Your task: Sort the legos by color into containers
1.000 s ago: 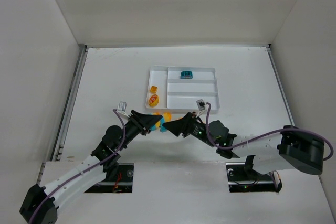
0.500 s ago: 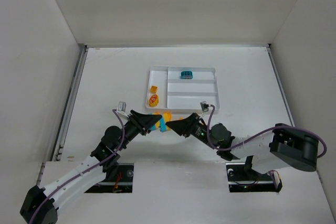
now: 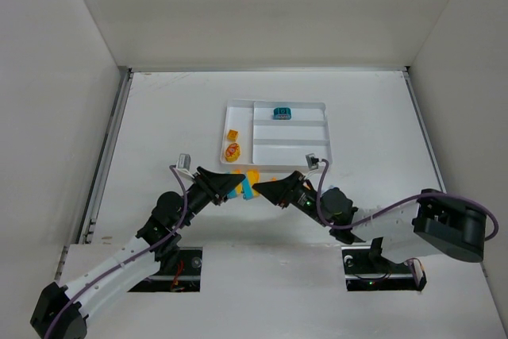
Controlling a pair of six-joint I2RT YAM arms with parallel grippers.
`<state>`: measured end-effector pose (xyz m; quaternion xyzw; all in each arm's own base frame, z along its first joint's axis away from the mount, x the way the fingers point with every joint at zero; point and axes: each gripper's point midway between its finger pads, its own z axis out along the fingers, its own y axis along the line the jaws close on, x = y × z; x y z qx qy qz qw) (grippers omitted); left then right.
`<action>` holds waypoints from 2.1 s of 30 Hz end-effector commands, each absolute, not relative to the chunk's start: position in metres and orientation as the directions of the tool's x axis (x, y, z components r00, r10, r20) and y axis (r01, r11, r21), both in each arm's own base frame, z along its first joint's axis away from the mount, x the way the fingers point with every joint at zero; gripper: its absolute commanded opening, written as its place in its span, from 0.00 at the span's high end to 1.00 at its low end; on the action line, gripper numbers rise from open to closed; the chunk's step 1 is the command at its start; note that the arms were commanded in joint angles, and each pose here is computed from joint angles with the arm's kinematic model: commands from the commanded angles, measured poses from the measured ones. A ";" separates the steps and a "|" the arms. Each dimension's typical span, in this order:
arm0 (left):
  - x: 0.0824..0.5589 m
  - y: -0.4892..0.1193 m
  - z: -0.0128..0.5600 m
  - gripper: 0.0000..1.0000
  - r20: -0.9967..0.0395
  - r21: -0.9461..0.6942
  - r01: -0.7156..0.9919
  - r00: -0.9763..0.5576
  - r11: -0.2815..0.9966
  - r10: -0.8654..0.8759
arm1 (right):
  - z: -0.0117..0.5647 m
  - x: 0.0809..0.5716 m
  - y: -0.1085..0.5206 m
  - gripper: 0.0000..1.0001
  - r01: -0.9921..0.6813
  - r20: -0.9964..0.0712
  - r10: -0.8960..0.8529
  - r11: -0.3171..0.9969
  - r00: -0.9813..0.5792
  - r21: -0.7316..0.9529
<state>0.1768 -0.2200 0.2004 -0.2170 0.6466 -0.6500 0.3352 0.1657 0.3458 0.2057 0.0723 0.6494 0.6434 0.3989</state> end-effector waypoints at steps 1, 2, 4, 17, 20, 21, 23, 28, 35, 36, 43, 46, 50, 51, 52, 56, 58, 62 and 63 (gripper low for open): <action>0.172 -0.217 0.183 0.94 -0.149 -0.985 0.162 -0.688 0.050 -0.710 | 0.211 0.177 0.330 0.60 -0.428 -0.441 0.651 0.193 -0.617 0.883; 0.172 -0.217 0.182 0.94 -0.151 -0.985 0.162 -0.688 0.053 -0.710 | 0.209 0.179 0.328 0.60 -0.425 -0.452 0.649 0.212 -0.612 0.880; 0.172 -0.216 0.180 0.94 -0.156 -0.985 0.162 -0.688 0.059 -0.709 | 0.208 0.181 0.325 0.60 -0.423 -0.476 0.644 0.251 -0.599 0.871; 0.171 -0.221 0.183 0.95 -0.178 -0.981 0.181 -0.694 0.070 -0.697 | 0.213 0.185 0.325 0.57 -0.424 -0.518 0.626 0.309 -0.583 0.851; 0.170 -0.221 0.185 0.95 -0.174 -0.981 0.183 -0.696 0.063 -0.697 | 0.208 0.186 0.328 0.39 -0.415 -0.517 0.620 0.317 -0.590 0.853; 0.170 -0.221 0.186 0.95 -0.174 -0.981 0.185 -0.696 0.061 -0.696 | 0.208 0.185 0.330 0.32 -0.416 -0.515 0.617 0.312 -0.595 0.854; 0.169 -0.221 0.187 0.94 -0.174 -0.981 0.186 -0.697 0.059 -0.695 | 0.210 0.183 0.334 0.29 -0.424 -0.513 0.608 0.299 -0.606 0.855; 0.170 -0.221 0.185 0.94 -0.177 -0.981 0.185 -0.694 0.064 -0.698 | 0.218 0.172 0.342 0.31 -0.451 -0.503 0.596 0.249 -0.626 0.857; 0.170 -0.220 0.187 0.94 -0.171 -0.981 0.188 -0.692 0.054 -0.702 | 0.228 0.173 0.321 0.24 -0.448 -0.465 0.668 0.213 -0.582 0.868; 0.170 -0.220 0.188 0.94 -0.171 -0.981 0.189 -0.692 0.053 -0.701 | 0.232 0.172 0.321 0.22 -0.454 -0.460 0.670 0.202 -0.582 0.868; 0.167 -0.220 0.198 0.94 -0.130 -0.982 0.190 -0.698 -0.007 -0.704 | 0.247 0.165 0.312 0.16 -0.481 -0.428 0.702 0.137 -0.570 0.866; 0.167 -0.220 0.199 0.94 -0.117 -0.983 0.185 -0.702 -0.021 -0.702 | 0.256 0.157 0.314 0.16 -0.505 -0.421 0.699 0.099 -0.578 0.858; 0.166 -0.219 0.200 0.94 -0.100 -0.982 0.183 -0.704 -0.044 -0.703 | 0.259 0.153 0.322 0.16 -0.516 -0.433 0.686 0.098 -0.584 0.851; 0.165 -0.219 0.202 0.94 -0.096 -0.982 0.184 -0.706 -0.051 -0.702 | 0.256 0.154 0.326 0.16 -0.511 -0.437 0.678 0.105 -0.591 0.853; 0.165 -0.220 0.203 0.94 -0.095 -0.981 0.187 -0.707 -0.055 -0.701 | 0.255 0.154 0.329 0.17 -0.510 -0.438 0.673 0.104 -0.596 0.854; 0.164 -0.220 0.204 0.94 -0.090 -0.981 0.186 -0.711 -0.063 -0.698 | 0.256 0.152 0.344 0.27 -0.521 -0.447 0.652 0.092 -0.612 0.848; 0.164 -0.221 0.204 0.94 -0.091 -0.981 0.186 -0.713 -0.063 -0.695 | 0.258 0.151 0.348 0.33 -0.525 -0.447 0.647 0.083 -0.618 0.847; 0.163 -0.221 0.201 0.94 -0.089 -0.981 0.183 -0.716 -0.063 -0.693 | 0.257 0.152 0.351 0.48 -0.527 -0.451 0.644 0.087 -0.618 0.846; 0.163 -0.221 0.199 0.94 -0.089 -0.982 0.180 -0.716 -0.061 -0.693 | 0.256 0.152 0.351 0.50 -0.526 -0.452 0.643 0.089 -0.618 0.846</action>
